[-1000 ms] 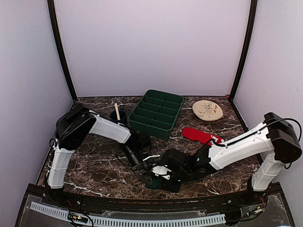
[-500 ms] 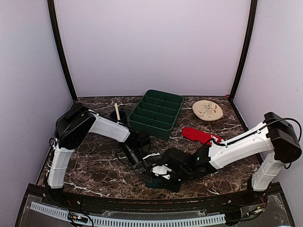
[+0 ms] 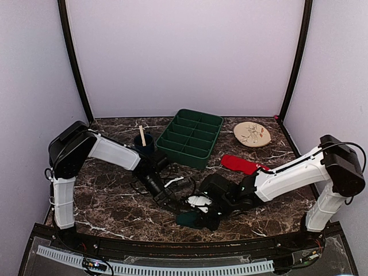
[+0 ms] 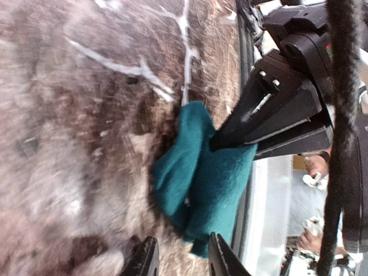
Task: Roll the socks
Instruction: Roll the sock at the center of the board, then pick up the sock from the center of the board.
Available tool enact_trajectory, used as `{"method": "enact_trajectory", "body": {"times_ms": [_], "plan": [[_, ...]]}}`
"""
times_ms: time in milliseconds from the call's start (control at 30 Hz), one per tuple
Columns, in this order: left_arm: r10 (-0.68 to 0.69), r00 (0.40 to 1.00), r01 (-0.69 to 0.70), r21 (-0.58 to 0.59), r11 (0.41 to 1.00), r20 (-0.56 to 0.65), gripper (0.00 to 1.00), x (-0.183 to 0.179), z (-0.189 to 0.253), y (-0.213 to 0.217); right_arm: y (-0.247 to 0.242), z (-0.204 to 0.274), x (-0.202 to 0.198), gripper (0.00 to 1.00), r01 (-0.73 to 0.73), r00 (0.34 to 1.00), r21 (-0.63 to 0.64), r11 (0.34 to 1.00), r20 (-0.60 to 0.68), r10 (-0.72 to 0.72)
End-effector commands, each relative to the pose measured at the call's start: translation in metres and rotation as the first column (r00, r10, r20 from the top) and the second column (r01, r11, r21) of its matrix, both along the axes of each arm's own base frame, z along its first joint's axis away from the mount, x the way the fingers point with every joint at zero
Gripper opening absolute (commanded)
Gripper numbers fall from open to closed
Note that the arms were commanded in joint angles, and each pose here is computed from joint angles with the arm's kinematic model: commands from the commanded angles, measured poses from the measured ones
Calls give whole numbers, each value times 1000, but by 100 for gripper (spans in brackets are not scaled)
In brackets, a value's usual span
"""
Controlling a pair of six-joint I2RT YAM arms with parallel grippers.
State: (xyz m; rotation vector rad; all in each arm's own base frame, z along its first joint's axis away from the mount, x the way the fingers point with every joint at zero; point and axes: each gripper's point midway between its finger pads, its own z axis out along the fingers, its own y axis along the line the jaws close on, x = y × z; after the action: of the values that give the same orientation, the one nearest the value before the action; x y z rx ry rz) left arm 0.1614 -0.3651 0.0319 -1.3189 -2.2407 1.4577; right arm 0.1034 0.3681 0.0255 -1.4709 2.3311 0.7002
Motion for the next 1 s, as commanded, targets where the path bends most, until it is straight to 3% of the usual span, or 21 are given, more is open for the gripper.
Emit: {"method": "enact_trajectory", "body": {"times_ms": [0, 167, 500, 767, 967], "plan": [[86, 983, -84, -21, 996, 164, 33, 24, 13, -1, -5, -3, -8, 0, 31, 993, 19, 999, -111, -28], [173, 936, -174, -26, 984, 308, 34, 43, 14, 4, -6, -3, -12, 0, 62, 981, 33, 998, -187, -54], [324, 799, -242, -221, 945, 506, 38, 52, 53, 12, -15, -9, -18, 0, 163, 907, 53, 985, -401, -129], [152, 702, -31, -183, 983, 696, 39, 10, 50, 0, -14, -5, -14, 0, 212, 835, 64, 975, -530, -147], [42, 645, 98, -137, 986, 763, 40, -20, 40, -13, -15, -6, -14, 0, 243, 782, 53, 968, -602, -164]]}}
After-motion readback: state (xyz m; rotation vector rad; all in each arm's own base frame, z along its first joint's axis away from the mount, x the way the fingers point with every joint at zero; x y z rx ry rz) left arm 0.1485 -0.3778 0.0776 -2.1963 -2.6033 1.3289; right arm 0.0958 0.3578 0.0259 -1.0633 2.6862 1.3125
